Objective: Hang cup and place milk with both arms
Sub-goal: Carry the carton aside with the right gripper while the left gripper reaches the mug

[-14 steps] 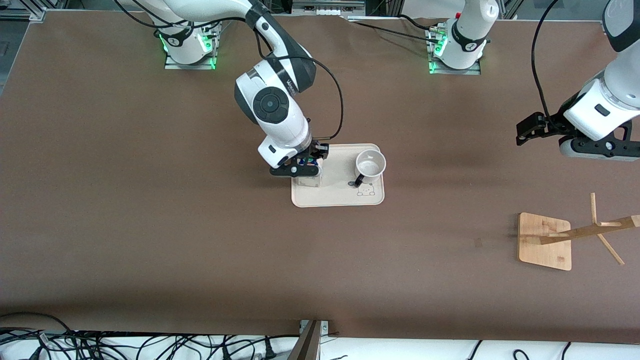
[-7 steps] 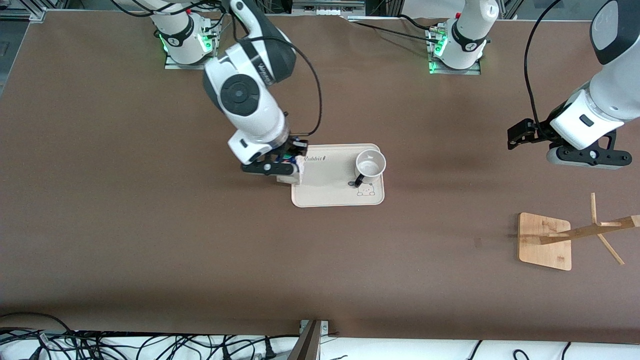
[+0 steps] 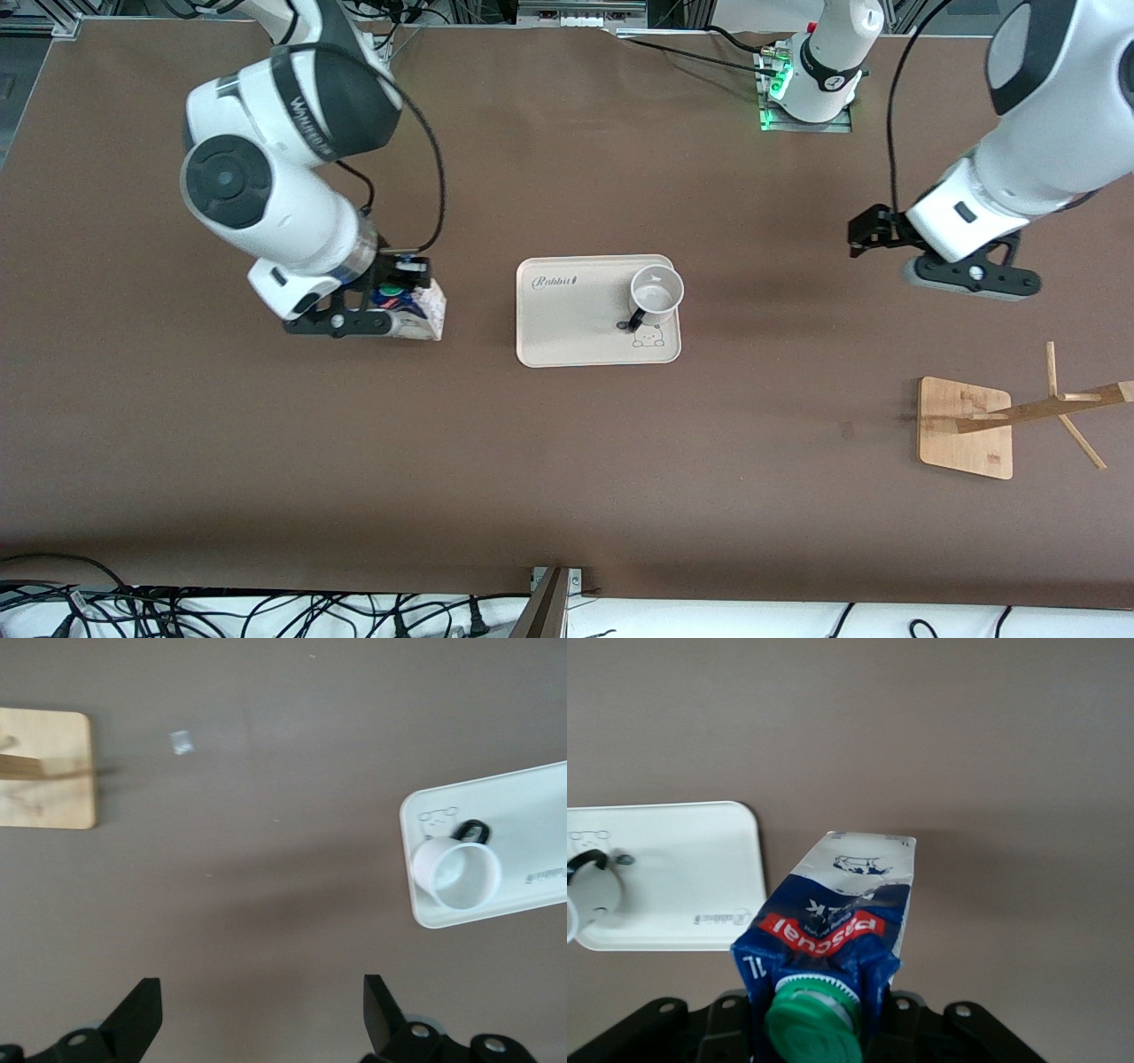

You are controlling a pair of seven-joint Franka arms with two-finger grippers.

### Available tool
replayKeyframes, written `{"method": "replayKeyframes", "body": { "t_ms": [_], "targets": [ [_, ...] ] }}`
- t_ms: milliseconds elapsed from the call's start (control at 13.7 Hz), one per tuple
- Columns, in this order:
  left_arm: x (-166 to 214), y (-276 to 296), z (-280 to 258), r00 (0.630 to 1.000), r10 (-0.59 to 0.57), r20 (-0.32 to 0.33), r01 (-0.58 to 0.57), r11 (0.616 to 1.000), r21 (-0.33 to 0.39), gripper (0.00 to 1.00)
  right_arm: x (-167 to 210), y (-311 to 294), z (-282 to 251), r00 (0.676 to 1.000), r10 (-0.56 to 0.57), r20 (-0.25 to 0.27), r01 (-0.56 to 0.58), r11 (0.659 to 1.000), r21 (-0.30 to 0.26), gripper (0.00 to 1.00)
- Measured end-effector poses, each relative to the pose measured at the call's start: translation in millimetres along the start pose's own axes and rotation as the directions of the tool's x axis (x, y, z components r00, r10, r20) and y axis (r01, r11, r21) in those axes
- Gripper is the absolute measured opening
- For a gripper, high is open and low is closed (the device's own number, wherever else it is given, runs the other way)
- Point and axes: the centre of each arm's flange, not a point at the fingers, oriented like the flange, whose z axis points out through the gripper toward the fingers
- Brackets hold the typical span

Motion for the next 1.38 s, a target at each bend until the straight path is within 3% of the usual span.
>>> {"method": "replayKeyframes", "body": {
  "t_ms": [291, 655, 1019, 1383],
  "targets": [
    [5, 74, 38, 0.995, -0.063, 0.072, 0.068, 0.996, -0.066, 1.00, 14, 79, -6, 0.995, -0.074, 0.069, 0.076, 0.996, -0.038, 0.37],
    [-12, 192, 115, 0.998, 0.004, 0.055, 0.000, 0.997, -0.074, 1.00, 12, 139, -3, 0.981, -0.086, 0.172, 0.096, 0.994, -0.053, 0.37],
    [-22, 221, 228, 0.997, 0.065, 0.030, -0.063, 0.996, -0.061, 1.00, 19, 172, 18, 0.974, -0.073, 0.215, 0.085, 0.995, -0.047, 0.39],
    [-36, 250, 276, 0.983, 0.181, 0.039, -0.182, 0.983, 0.011, 1.00, 29, 227, 28, 0.968, -0.124, 0.219, 0.130, 0.991, -0.015, 0.39]
  ]
}}
